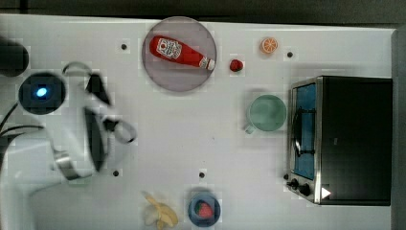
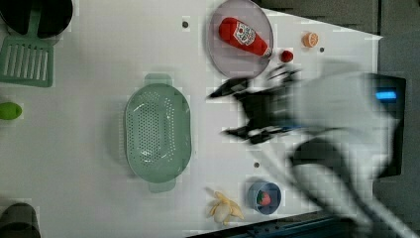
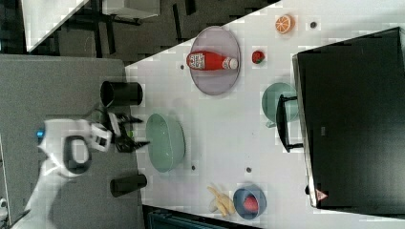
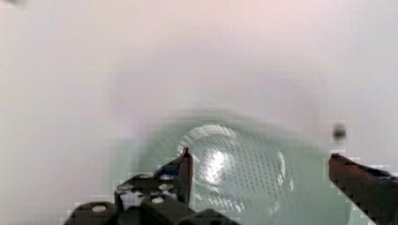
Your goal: Drag strainer right to left.
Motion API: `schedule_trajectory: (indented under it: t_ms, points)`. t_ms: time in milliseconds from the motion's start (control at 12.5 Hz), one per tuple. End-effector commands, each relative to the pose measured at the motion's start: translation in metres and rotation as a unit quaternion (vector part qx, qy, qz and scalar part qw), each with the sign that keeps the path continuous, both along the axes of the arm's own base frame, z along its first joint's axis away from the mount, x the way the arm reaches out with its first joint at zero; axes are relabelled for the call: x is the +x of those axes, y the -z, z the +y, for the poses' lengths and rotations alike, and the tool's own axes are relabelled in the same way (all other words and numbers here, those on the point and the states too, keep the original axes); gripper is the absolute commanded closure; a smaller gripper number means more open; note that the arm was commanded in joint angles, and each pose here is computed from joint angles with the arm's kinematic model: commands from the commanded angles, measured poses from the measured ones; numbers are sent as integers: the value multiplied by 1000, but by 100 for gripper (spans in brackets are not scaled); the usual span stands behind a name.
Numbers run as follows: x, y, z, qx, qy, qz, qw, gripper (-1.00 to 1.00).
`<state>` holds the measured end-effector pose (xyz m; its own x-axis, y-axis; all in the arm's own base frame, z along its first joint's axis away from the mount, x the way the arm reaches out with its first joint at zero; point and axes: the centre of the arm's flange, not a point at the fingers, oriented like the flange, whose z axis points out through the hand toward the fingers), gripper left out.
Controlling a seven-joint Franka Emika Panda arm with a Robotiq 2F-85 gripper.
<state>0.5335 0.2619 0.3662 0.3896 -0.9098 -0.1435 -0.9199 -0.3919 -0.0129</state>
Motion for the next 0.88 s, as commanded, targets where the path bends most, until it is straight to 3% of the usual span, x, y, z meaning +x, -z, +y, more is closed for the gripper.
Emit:
schedule_trajectory:
  t_ms: [80,320,560,880]
  points:
    - [23,-114,-140,-32,-133,-80,987,-100]
    - [-1,-159,-245,-69,-193,-53,977,-100]
    - [-32,-187,-296,-45,-177,-28,983,-100]
    - [-49,-209,-325,-102,-192,-35,975,-100]
